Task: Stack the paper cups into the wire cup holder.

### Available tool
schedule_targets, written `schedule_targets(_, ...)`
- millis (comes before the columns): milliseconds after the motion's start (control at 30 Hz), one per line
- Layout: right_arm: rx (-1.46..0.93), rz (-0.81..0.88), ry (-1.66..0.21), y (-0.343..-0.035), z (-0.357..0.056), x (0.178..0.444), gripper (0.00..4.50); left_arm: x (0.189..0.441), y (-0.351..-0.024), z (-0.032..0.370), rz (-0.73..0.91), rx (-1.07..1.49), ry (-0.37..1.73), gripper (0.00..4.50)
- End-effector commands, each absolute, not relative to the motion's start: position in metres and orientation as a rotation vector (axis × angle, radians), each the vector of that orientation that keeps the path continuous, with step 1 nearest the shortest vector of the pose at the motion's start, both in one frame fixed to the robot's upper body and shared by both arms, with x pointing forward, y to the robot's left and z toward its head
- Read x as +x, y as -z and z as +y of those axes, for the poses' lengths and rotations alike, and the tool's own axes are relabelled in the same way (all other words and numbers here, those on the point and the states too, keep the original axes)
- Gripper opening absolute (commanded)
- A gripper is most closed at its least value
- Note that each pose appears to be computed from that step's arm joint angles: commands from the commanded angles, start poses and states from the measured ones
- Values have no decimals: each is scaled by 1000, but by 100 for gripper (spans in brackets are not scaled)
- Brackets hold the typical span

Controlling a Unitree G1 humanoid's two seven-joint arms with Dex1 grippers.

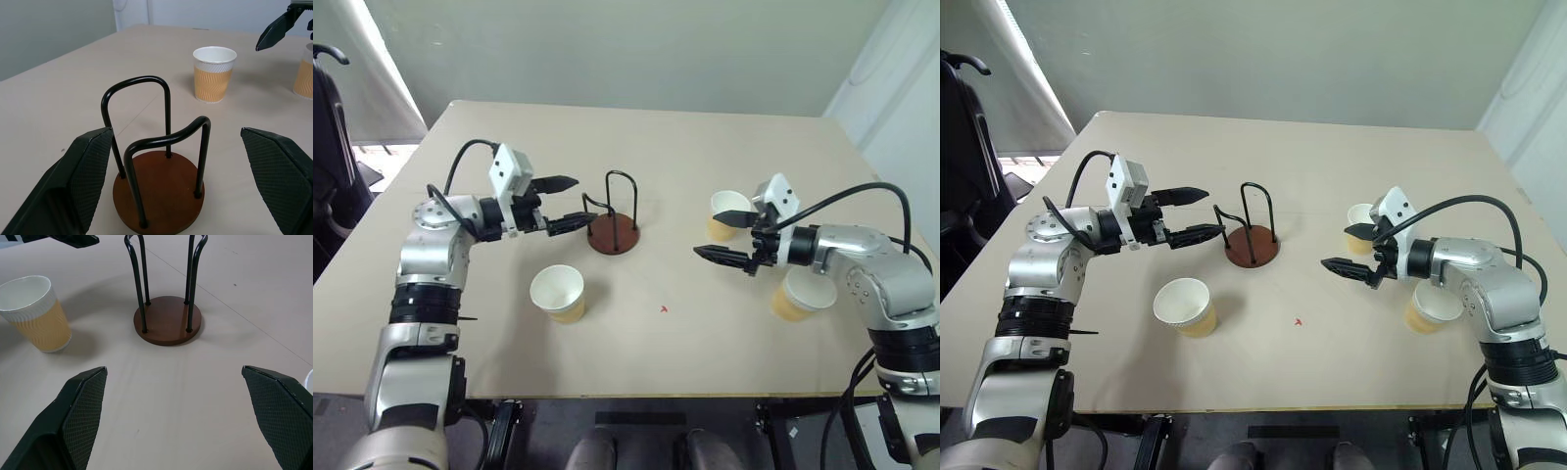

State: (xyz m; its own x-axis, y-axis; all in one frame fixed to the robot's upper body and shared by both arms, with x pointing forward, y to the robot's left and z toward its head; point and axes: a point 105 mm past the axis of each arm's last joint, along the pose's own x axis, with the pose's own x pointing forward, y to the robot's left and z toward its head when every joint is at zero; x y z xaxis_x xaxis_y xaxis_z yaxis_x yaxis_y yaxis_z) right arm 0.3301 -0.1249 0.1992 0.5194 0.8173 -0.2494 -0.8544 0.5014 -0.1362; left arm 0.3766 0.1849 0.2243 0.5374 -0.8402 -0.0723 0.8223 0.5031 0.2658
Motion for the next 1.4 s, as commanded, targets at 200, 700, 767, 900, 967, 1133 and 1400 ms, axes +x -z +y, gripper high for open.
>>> schedule_targets(200, -268, 103, -1006, -213, -122, 331, 447, 376, -244, 185, -136, 302, 998, 450)
schedule_targets(700, -270, 102, -992, -214, -124, 332, 447, 390, -237, 172, -151, 408, 971, 450)
schedule_targets(767, -271, 102, -990, -215, -125, 331, 447, 393, -236, 170, -160, 434, 960, 450)
schedule_targets(900, -272, 102, -986, -215, -126, 331, 447, 397, -235, 166, -174, 462, 953, 450)
schedule_targets(967, -273, 102, -985, -215, -126, 331, 447, 397, -235, 165, -177, 461, 955, 450)
schedule_targets(1133, -276, 103, -983, -215, -127, 331, 447, 397, -235, 164, -176, 453, 968, 450)
schedule_targets(1400, -278, 111, -983, -215, -129, 331, 447, 401, -240, 188, -165, 413, 884, 450)
